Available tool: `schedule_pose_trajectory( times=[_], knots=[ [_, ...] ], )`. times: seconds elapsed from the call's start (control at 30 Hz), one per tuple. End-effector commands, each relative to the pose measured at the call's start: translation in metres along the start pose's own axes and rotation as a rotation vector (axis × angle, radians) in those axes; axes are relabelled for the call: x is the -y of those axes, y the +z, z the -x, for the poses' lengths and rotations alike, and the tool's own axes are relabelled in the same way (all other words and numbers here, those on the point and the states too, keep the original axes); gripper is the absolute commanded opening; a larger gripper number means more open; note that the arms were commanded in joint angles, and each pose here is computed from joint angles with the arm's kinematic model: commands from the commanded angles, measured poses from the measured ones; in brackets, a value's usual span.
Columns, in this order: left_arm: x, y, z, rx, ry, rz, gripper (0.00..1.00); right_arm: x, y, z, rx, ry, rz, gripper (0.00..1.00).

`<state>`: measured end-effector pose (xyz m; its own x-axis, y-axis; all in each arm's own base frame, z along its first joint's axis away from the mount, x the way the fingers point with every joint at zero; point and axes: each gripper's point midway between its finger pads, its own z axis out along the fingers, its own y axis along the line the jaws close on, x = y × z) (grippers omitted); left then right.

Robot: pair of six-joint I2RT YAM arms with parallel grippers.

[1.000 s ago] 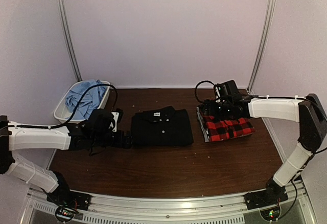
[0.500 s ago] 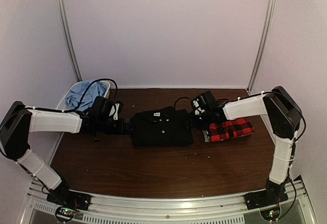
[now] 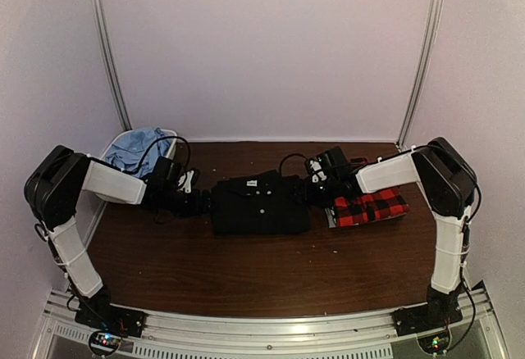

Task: Fold and stack the long sleeve shirts
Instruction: Pick up the square-folded shirt from the center of the board.

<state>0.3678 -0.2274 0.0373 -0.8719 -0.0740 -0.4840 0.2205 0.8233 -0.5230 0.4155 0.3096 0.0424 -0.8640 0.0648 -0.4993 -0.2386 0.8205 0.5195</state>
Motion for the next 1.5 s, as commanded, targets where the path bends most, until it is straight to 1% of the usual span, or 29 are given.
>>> schedule_pose_trajectory(
  times=[0.0, 0.13, 0.27, 0.37, 0.43, 0.6, 0.63, 0.7, 0.73, 0.83, 0.93, 1.0, 1.07, 1.13, 1.27, 1.37, 1.47],
  knots=[
    [0.012, 0.011, 0.009, 0.004, -0.002, -0.097, 0.72, 0.004, 0.011, -0.021, -0.052, 0.069, 0.057, 0.71],
    [0.017, 0.02, -0.002, -0.027, -0.032, -0.166, 0.62, -0.001, 0.014, -0.026, -0.055, 0.098, 0.103, 0.64],
    [0.027, 0.03, -0.012, -0.055, -0.04, -0.222, 0.5, -0.006, 0.018, -0.034, -0.068, 0.135, 0.165, 0.55],
    [0.039, 0.036, -0.015, -0.063, -0.026, -0.256, 0.39, -0.01, 0.021, -0.038, -0.078, 0.151, 0.197, 0.5],
    [0.045, 0.036, -0.015, -0.056, -0.03, -0.282, 0.31, -0.013, 0.02, -0.039, -0.079, 0.149, 0.216, 0.45],
    [0.062, 0.025, -0.006, -0.023, -0.009, -0.357, 0.1, -0.025, 0.006, -0.027, -0.058, 0.114, 0.256, 0.24],
    [0.08, 0.012, 0.004, 0.013, 0.022, -0.422, 0.0, -0.036, -0.006, -0.018, -0.048, 0.091, 0.291, 0.1],
    [0.095, -0.001, 0.012, 0.047, 0.047, -0.455, 0.0, -0.041, -0.017, -0.009, -0.033, 0.073, 0.304, 0.01],
    [0.101, -0.007, 0.015, 0.057, 0.057, -0.46, 0.0, -0.043, -0.024, -0.005, -0.025, 0.065, 0.307, 0.0],
    [0.124, -0.02, 0.024, 0.064, 0.093, -0.474, 0.0, -0.047, -0.051, 0.011, 0.01, 0.038, 0.298, 0.0],
    [0.151, -0.029, 0.033, 0.058, 0.13, -0.49, 0.0, -0.04, -0.083, 0.027, 0.044, 0.017, 0.256, 0.0],
    [0.174, -0.034, 0.041, 0.067, 0.16, -0.509, 0.0, -0.029, -0.106, 0.035, 0.058, 0.017, 0.209, 0.0],
    [0.195, -0.035, 0.046, 0.071, 0.188, -0.524, 0.0, -0.008, -0.133, 0.05, 0.105, 0.014, 0.126, 0.0],
    [0.212, -0.026, 0.048, 0.058, 0.21, -0.533, 0.0, 0.016, -0.16, 0.061, 0.145, 0.012, 0.029, 0.0],
    [0.254, -0.001, 0.053, 0.051, 0.28, -0.546, 0.0, 0.059, -0.205, 0.075, 0.205, 0.027, -0.096, 0.0],
    [0.288, 0.023, 0.055, 0.053, 0.331, -0.567, 0.0, 0.098, -0.227, 0.079, 0.22, 0.031, -0.249, 0.0],
    [0.322, 0.052, 0.049, 0.038, 0.374, -0.593, 0.0, 0.134, -0.241, 0.081, 0.219, 0.046, -0.358, 0.0]
  ],
)
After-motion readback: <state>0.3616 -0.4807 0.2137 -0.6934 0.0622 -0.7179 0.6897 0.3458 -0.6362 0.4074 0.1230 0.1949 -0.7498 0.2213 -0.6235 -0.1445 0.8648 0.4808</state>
